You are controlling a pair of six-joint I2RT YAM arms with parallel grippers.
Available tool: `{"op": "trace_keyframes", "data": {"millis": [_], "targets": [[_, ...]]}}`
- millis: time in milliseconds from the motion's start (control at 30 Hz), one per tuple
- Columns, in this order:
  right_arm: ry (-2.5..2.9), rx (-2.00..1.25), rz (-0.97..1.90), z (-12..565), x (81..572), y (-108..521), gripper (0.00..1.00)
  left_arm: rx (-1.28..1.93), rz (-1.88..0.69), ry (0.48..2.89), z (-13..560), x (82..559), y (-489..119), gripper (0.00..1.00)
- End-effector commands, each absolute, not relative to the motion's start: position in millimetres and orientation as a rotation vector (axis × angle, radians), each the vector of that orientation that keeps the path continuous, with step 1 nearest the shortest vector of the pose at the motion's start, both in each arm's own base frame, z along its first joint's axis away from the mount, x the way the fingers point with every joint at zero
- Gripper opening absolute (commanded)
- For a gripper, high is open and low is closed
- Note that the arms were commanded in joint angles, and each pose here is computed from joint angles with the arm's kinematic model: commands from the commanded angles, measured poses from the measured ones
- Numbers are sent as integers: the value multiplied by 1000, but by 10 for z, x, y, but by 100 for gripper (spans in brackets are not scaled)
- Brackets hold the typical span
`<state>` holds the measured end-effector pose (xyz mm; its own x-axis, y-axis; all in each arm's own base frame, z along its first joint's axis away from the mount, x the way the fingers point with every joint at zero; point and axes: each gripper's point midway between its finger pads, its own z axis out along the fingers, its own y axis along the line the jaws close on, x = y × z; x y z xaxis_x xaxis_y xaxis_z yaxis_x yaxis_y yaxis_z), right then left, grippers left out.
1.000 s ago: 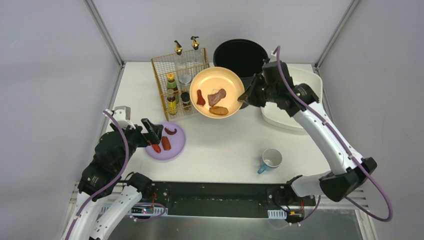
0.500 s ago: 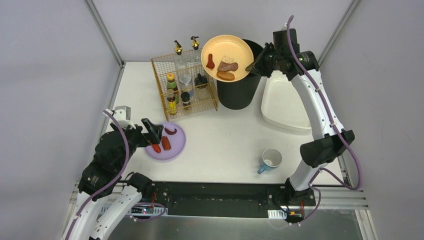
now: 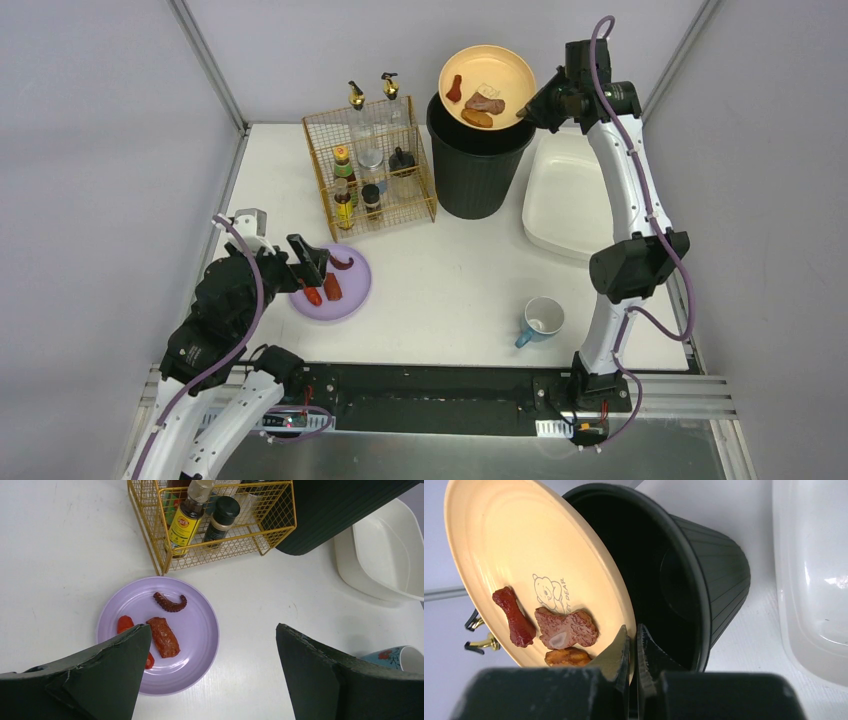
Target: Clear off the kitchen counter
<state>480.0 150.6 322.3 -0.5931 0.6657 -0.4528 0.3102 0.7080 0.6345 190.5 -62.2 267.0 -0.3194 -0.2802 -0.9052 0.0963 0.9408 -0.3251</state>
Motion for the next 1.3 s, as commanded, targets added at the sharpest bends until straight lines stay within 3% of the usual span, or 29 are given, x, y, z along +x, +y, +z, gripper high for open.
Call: {"op": "trace_keyframes", "data": {"millis": [0, 600, 1267], "targets": [[2066, 746, 686, 3579, 4971, 1428, 0, -131, -394, 1864, 2664, 1936, -658, 100], [1935, 562, 373, 3565, 5205, 1027, 0, -130, -393, 1875, 2648, 1952, -668, 100], [1692, 120, -9, 4161, 4974, 1420, 0, -128, -402, 1867, 2666, 1935, -671, 100]]}}
